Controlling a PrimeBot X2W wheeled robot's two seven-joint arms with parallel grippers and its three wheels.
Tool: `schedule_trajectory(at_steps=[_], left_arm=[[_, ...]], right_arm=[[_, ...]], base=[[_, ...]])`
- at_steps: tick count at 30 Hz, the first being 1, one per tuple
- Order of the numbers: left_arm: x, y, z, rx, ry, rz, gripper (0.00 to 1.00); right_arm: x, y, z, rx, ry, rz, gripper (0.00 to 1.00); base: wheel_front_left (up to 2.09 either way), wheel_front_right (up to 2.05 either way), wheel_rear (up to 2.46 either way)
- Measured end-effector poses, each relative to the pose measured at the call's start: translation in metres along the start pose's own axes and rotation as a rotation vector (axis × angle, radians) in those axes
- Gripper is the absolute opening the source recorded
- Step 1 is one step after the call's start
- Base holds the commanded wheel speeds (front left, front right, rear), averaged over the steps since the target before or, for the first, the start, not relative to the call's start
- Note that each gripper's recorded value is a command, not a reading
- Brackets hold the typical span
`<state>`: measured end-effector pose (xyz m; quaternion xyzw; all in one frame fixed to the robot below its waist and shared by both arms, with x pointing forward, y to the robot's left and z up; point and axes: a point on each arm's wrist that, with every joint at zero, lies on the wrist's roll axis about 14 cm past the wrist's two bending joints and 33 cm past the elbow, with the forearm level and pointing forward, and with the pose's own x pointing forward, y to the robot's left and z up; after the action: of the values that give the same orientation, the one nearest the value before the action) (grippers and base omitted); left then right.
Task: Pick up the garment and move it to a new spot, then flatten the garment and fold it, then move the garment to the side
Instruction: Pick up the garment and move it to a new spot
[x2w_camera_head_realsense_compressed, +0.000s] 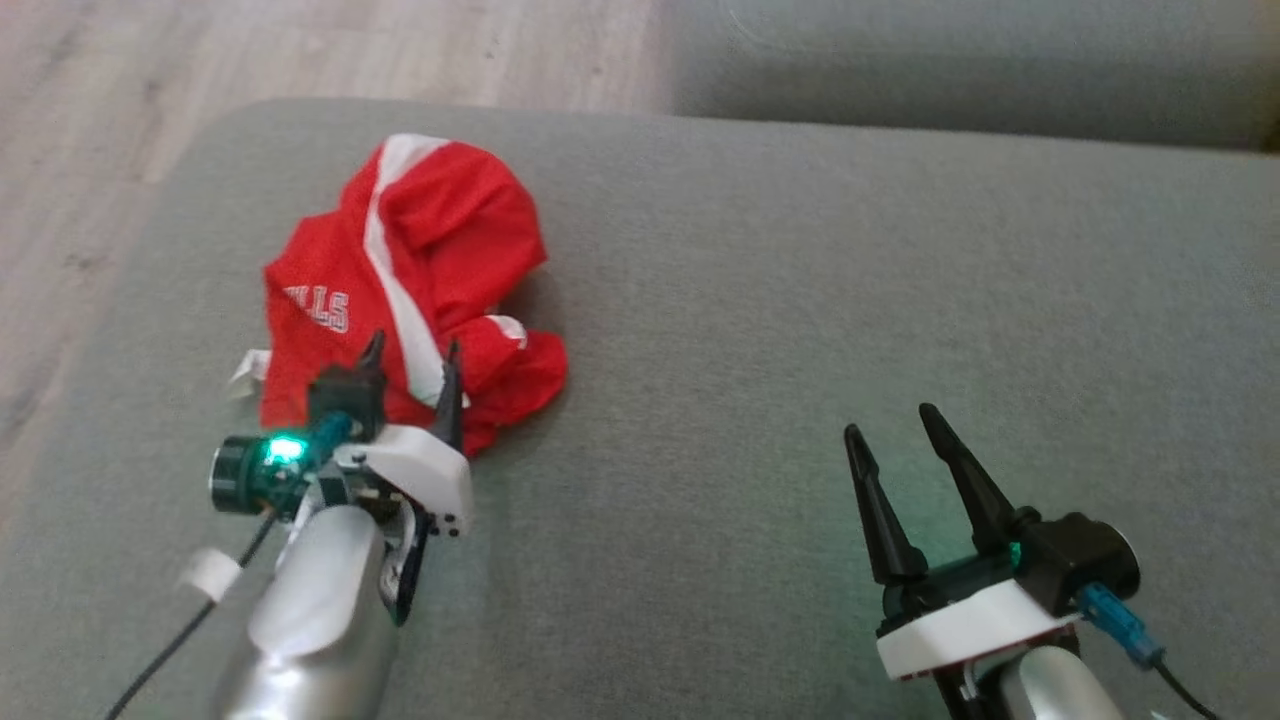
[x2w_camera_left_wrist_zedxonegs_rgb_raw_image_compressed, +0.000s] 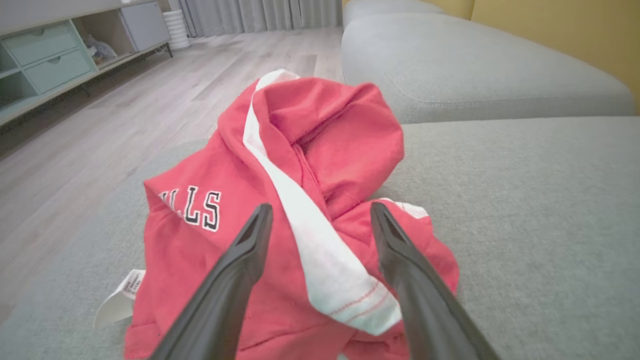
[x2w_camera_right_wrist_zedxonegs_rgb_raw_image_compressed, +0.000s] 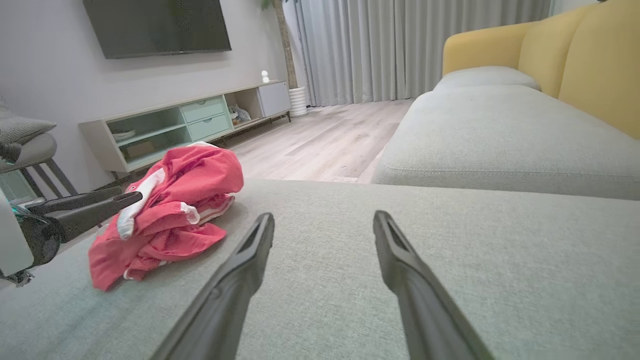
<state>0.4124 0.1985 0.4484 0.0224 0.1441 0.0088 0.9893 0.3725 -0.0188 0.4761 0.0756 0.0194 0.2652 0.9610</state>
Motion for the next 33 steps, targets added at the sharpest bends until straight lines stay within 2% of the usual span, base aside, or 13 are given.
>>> schedule_trajectory(at_steps=[7, 8, 9, 14, 18, 25, 29, 33], left_arm=[[0.022, 0.000, -0.031, -0.005, 0.134, 0.023, 1.00], [0.023, -0.001, -0.034, -0.008, 0.146, 0.016, 0.92], [0.024, -0.004, -0.036, -0.007, 0.150, 0.005, 0.02], [0.024, -0.005, -0.031, -0.014, 0.106, -0.005, 0.00], [0.027, -0.007, -0.001, -0.025, -0.018, -0.023, 0.00], [0.019, -0.034, 0.116, -0.040, -0.378, -0.158, 0.00], [-0.001, -0.044, 0.177, -0.106, -0.567, -0.209, 0.00], [-0.018, -0.063, 0.215, -0.118, -0.659, -0.286, 0.00]], right_arm=[[-0.007, -0.022, -0.014, 0.015, 0.039, -0.068, 1.00], [-0.008, -0.024, -0.015, 0.016, 0.042, -0.074, 1.00], [-0.008, -0.025, -0.016, 0.017, 0.044, -0.078, 1.00], [-0.007, -0.029, -0.011, 0.020, 0.031, -0.091, 1.00], [-0.006, -0.031, -0.004, 0.033, 0.010, -0.099, 1.00], [-0.013, -0.028, 0.007, 0.012, -0.017, -0.099, 1.00], [-0.019, -0.030, 0.015, 0.020, -0.041, -0.115, 1.00], [-0.029, -0.034, 0.017, 0.042, -0.051, -0.144, 1.00]], base=[[0.00, 0.00, 0.00], [0.00, 0.00, 0.00], [0.00, 0.00, 0.00], [0.00, 0.00, 0.00], [0.00, 0.00, 0.00], [0.00, 0.00, 0.00], [0.00, 0.00, 0.00], [0.00, 0.00, 0.00]])
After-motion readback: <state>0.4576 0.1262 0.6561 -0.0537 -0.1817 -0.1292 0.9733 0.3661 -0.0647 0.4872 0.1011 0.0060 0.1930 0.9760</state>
